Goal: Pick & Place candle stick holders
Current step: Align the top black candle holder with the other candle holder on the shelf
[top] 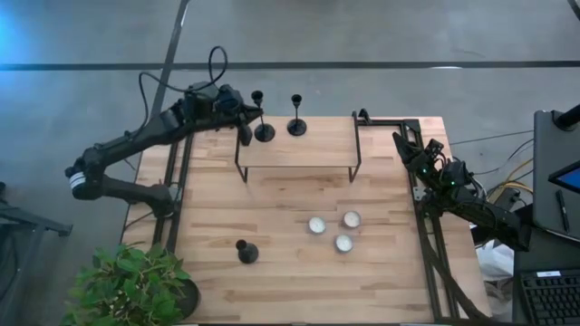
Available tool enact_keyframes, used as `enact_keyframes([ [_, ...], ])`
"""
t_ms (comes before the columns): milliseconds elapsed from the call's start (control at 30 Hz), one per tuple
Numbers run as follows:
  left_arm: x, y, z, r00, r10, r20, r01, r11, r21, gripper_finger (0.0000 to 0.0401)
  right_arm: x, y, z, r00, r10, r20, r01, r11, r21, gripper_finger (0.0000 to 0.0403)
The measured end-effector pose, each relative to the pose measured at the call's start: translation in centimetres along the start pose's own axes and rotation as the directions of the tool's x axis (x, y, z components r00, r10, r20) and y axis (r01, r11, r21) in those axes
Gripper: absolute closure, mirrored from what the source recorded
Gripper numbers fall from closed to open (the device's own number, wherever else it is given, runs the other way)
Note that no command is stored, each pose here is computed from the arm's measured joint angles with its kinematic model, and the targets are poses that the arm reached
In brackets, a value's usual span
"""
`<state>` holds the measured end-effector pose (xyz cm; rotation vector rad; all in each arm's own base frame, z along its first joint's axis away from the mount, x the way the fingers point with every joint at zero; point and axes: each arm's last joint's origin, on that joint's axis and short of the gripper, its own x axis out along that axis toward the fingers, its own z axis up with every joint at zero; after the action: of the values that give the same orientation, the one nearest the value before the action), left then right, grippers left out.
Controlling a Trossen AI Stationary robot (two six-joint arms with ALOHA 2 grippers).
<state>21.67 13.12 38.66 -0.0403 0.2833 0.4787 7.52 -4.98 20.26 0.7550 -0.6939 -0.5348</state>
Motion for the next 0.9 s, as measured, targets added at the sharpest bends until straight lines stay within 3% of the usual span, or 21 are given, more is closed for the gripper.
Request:
enact_keyframes([
  [167, 1.3, 1.6, 1.0, 0.999, 0.050, 0.002, -0.050, 0.999, -0.004, 0.0383, 0.0, 0.0, 0.0, 1.000, 0.000, 0.000, 0.000, 1.000, 0.000, 0.0037],
  [367, 2.6, 3.0, 0.2, 0.998, 0.045, -0.040, -0.045, 0.999, -0.001, 0.0383, 0.0, 0.0, 0.0, 1.000, 0.000, 0.000, 0.000, 1.000, 0.000, 0.0037],
  [567, 3.2, 3.3, -0.9, 0.995, 0.052, -0.080, -0.051, 0.999, 0.018, 0.0383, 0.0, 0.0, 0.0, 1.000, 0.000, 0.000, 0.000, 1.000, 0.000, 0.0037],
  [900, 3.1, 3.9, -0.8, 0.998, 0.029, -0.055, -0.028, 0.999, 0.033, 0.0383, 0.0, 0.0, 0.0, 1.000, 0.000, 0.000, 0.000, 1.000, 0.000, 0.0037],
])
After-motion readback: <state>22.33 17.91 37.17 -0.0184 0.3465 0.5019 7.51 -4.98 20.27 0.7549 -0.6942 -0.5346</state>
